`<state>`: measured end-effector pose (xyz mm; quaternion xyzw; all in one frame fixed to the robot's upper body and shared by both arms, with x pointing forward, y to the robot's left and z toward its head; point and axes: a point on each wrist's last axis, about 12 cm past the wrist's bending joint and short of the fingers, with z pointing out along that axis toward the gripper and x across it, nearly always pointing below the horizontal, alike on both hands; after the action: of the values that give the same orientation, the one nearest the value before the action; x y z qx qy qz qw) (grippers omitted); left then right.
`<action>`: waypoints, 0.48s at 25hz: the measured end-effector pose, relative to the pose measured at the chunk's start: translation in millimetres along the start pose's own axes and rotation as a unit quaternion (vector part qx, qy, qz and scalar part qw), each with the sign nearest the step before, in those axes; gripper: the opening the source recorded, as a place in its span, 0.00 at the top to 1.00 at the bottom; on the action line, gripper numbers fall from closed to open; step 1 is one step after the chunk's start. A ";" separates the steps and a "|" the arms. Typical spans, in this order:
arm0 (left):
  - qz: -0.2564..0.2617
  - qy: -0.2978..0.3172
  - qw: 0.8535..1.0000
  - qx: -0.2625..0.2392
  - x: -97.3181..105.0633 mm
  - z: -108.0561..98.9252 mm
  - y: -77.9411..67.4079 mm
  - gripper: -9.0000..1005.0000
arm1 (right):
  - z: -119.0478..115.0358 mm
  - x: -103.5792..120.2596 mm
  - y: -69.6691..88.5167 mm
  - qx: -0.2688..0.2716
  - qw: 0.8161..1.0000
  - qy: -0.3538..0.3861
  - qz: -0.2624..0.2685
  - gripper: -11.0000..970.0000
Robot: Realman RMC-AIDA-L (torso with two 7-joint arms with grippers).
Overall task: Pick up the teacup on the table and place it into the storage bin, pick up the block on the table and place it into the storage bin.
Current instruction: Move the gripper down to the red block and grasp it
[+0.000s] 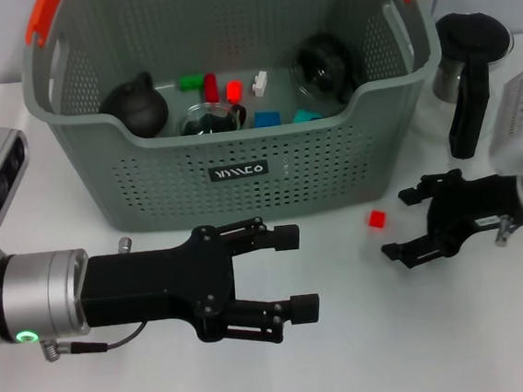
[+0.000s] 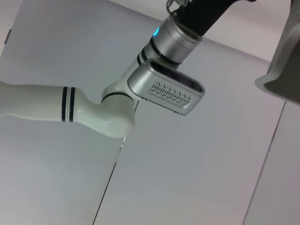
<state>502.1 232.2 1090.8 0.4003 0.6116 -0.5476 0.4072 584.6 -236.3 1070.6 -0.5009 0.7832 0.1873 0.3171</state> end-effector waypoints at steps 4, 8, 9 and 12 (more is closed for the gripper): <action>-0.001 -0.001 1.000 0.001 -0.2 0.0 -0.2 0.07 | 5.4 -1.9 0.3 -0.006 1.000 0.000 0.002 0.03; -0.001 -0.001 1.000 0.001 -0.7 0.3 0.0 0.07 | 6.0 -2.8 -1.7 0.001 1.000 -0.001 0.003 0.03; 0.000 -0.001 1.000 0.001 -0.9 0.4 0.1 0.07 | 6.3 -3.0 -2.4 0.004 1.000 -0.001 0.005 0.03; 0.000 -0.001 1.000 0.002 -1.5 0.9 0.6 0.07 | 8.7 -3.7 -3.8 0.010 1.000 -0.001 0.011 0.03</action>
<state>503.3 231.3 1091.9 0.4009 0.6102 -0.5487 0.4073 591.9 -230.1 1066.9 -0.4889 0.7903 0.1831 0.3208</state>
